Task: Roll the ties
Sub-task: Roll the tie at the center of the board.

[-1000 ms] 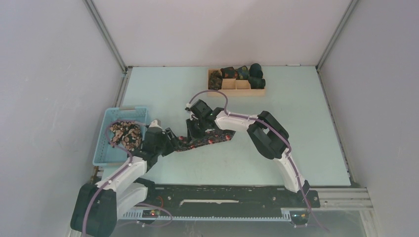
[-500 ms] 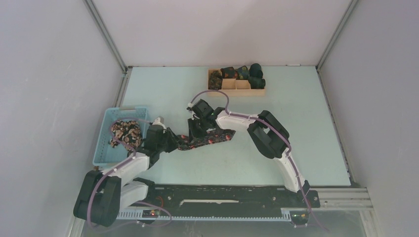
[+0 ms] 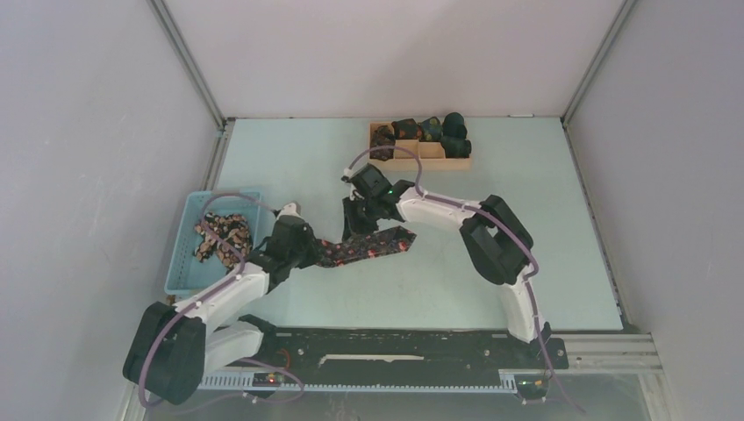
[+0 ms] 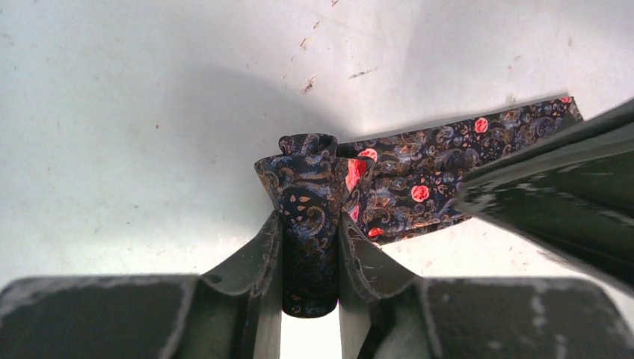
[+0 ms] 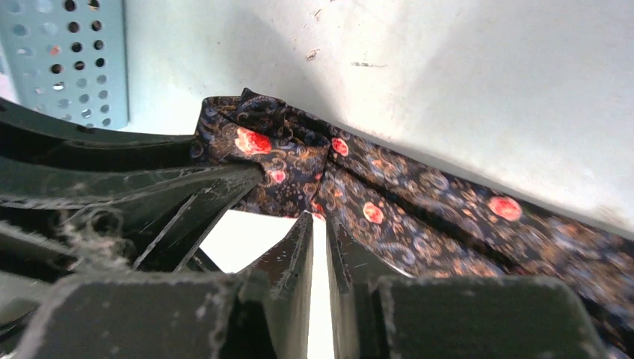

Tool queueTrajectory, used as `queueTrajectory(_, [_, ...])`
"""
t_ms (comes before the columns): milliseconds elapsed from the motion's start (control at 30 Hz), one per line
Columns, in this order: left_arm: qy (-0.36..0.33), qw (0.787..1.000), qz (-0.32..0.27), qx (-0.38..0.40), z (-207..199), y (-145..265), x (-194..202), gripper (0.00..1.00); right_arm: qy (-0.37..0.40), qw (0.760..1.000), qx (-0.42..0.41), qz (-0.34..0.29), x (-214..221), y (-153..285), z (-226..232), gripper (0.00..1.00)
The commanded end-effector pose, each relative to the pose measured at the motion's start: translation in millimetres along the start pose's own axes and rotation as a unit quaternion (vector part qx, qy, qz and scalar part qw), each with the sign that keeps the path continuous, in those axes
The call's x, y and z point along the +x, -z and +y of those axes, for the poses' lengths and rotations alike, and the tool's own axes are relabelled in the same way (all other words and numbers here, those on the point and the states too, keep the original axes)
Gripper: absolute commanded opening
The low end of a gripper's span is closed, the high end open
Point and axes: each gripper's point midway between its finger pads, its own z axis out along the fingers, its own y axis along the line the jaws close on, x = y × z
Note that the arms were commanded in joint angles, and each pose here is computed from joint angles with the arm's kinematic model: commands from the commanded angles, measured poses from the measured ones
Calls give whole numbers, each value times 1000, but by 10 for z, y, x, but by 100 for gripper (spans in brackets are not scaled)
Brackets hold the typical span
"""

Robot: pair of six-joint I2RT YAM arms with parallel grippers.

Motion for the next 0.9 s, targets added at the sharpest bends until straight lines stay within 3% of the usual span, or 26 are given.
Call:
queueTrajectory(0, [-60,995,-17,-78,105,70,-102,9,15,999,0,-53,-235,475,43,15])
queueTrajectory(333, [-143,977,-11,-156,41,70,-113,8,-15,997,23,-78,-258,839,-349,15])
queueTrajectory(867, [-243,945,-7,-219,-232,-8,-16,6,-21,994,37,-97,-220,1112,-453,14])
